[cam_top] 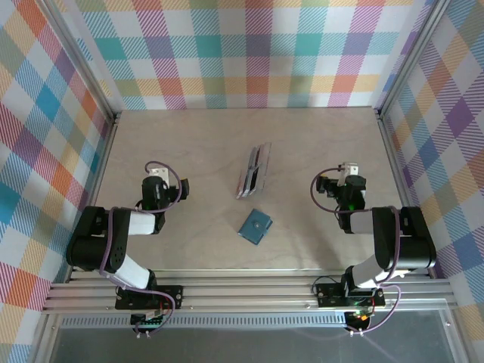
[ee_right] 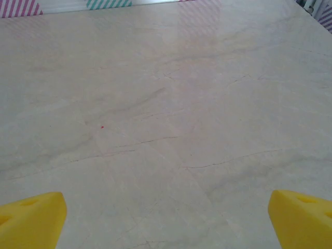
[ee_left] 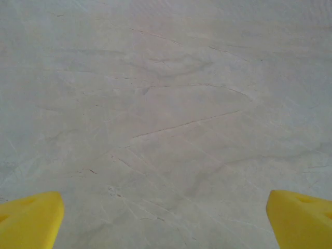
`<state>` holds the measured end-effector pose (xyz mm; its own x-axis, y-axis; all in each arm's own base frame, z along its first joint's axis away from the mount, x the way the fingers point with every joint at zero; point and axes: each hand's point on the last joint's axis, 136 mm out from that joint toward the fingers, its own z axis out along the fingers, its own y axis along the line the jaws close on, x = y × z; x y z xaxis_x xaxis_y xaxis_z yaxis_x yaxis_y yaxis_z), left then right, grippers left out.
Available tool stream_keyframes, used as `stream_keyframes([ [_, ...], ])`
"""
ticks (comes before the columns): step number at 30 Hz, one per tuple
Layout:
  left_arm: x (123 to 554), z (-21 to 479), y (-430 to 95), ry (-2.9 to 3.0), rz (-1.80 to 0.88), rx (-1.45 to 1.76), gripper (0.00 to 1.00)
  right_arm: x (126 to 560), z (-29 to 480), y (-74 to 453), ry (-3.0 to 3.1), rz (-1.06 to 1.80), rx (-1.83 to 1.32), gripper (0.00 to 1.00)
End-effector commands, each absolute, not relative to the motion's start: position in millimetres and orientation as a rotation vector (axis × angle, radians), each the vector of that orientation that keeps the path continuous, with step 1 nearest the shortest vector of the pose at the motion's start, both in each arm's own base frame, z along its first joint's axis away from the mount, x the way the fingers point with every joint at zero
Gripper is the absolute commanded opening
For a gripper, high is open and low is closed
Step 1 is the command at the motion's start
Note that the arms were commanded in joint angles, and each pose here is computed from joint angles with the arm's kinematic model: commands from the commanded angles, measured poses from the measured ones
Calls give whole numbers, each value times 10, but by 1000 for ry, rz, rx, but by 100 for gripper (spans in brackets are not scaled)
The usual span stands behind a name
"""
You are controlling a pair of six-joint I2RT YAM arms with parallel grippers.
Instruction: Put the credit cards into the card holder
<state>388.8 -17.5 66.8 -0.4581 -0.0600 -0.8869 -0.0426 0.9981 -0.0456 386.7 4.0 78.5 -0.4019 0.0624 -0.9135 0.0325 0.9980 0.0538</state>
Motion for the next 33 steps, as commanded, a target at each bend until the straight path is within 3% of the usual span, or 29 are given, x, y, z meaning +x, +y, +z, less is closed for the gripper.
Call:
stream_keyframes([
  [1, 3988, 786, -156, 2000, -23, -63, 100, 3967, 926, 99, 1934, 49, 38, 100],
  [33, 3996, 783, -145, 2004, -40, -68, 100, 3969, 933, 101, 1932, 51, 39, 100],
])
